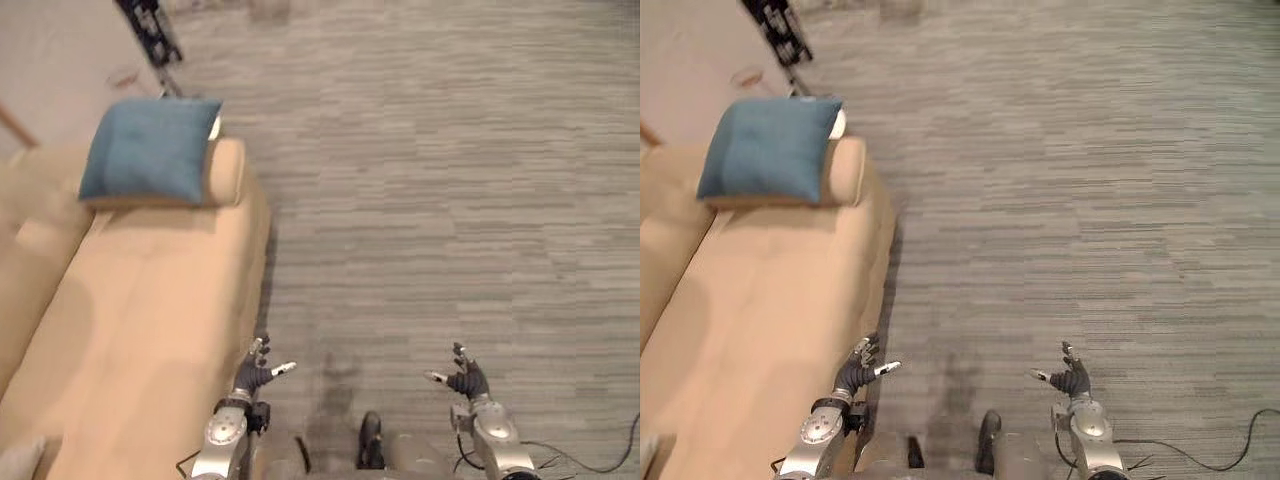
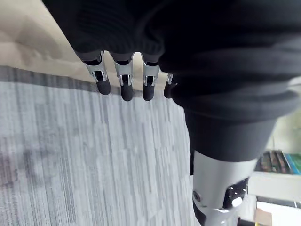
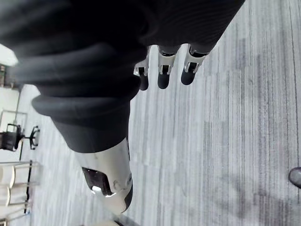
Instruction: Pick up cushions and gather them together orderly.
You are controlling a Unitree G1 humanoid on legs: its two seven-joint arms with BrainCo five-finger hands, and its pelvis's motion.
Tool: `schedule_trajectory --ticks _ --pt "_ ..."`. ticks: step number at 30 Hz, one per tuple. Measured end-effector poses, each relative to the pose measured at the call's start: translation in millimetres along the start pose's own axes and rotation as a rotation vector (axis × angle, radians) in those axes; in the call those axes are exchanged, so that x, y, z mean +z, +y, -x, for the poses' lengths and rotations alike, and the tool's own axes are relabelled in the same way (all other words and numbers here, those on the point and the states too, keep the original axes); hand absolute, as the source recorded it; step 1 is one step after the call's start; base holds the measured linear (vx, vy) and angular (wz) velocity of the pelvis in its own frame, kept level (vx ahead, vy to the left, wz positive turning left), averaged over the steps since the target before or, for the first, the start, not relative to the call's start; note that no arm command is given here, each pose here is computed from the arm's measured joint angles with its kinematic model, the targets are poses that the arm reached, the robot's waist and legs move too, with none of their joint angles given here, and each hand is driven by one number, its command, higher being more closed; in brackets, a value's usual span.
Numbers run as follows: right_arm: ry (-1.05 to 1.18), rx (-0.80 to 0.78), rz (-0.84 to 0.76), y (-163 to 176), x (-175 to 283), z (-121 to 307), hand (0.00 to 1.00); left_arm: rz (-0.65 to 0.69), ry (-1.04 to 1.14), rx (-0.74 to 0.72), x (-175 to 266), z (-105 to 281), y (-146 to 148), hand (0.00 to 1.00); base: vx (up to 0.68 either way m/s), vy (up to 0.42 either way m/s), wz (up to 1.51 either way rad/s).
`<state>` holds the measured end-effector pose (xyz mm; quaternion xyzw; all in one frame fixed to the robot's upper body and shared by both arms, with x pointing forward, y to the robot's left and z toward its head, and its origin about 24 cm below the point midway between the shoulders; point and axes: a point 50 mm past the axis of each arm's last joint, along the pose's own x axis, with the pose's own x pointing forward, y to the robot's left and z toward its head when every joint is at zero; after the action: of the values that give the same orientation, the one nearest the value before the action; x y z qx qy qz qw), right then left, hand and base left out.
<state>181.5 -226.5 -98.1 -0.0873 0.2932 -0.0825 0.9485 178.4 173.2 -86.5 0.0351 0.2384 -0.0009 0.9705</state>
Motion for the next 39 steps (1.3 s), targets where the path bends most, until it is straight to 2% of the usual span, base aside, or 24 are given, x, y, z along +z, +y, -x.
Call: schedule_trajectory --ticks 5,14,19,21,25,29,32,34,36,39 --pt "0.028 -0.010 0.005 1.8 -6.2 1.0 0.00 0.022 0.005 0.036 -2.4 2.5 0.6 0.00 0.36 0.220 -0.93" --pt "0.075 0.001 -0.001 11.0 -15.8 2.4 0.00 0.011 0.041 0.076 -10.7 7.6 10.5 0.00 0.56 0.173 0.33" --pt "0.098 -0.043 0.009 -5.5 -19.5 2.3 0.00 0.018 -0.007 0.085 3.9 -3.1 11.8 0.00 0.58 -0.044 1.01" --pt "0.121 -0.042 -0.004 -2.6 -24.6 4.8 0.00 0.015 0.019 0.110 -4.0 2.4 19.3 0.00 0.64 -0.200 0.92" --pt "0.110 -0.050 -0.006 -6.7 -21.6 3.8 0.00 0.088 0.072 0.114 -17.9 6.9 4.9 0.00 0.66 -0.262 0.63" --pt "0.070 -0.058 -0.051 -4.2 -13.0 1.9 0.00 0.092 0.083 0.113 -19.9 6.6 4.7 0.00 0.50 -0.151 0.45" --pt "0.038 -0.114 -0.072 -19.4 -8.2 1.6 0.00 0.112 0.079 0.123 -18.8 5.3 3.8 0.00 0.37 0.014 0.70" --pt "0.094 -0.149 -0.048 -34.3 -25.3 11.0 0.00 0.125 0.078 0.115 -17.7 3.2 -1.3 0.00 0.34 0.145 1.35" --pt "0.155 -0.144 -0.062 -28.8 -37.7 14.6 0.00 0.120 0.076 0.124 -16.5 1.8 2.4 0.00 0.32 0.155 1.45" --pt "0.123 -0.127 -0.079 -21.7 -25.0 5.0 0.00 0.135 0.108 0.150 -23.0 6.2 7.3 0.00 0.41 0.163 1.27"
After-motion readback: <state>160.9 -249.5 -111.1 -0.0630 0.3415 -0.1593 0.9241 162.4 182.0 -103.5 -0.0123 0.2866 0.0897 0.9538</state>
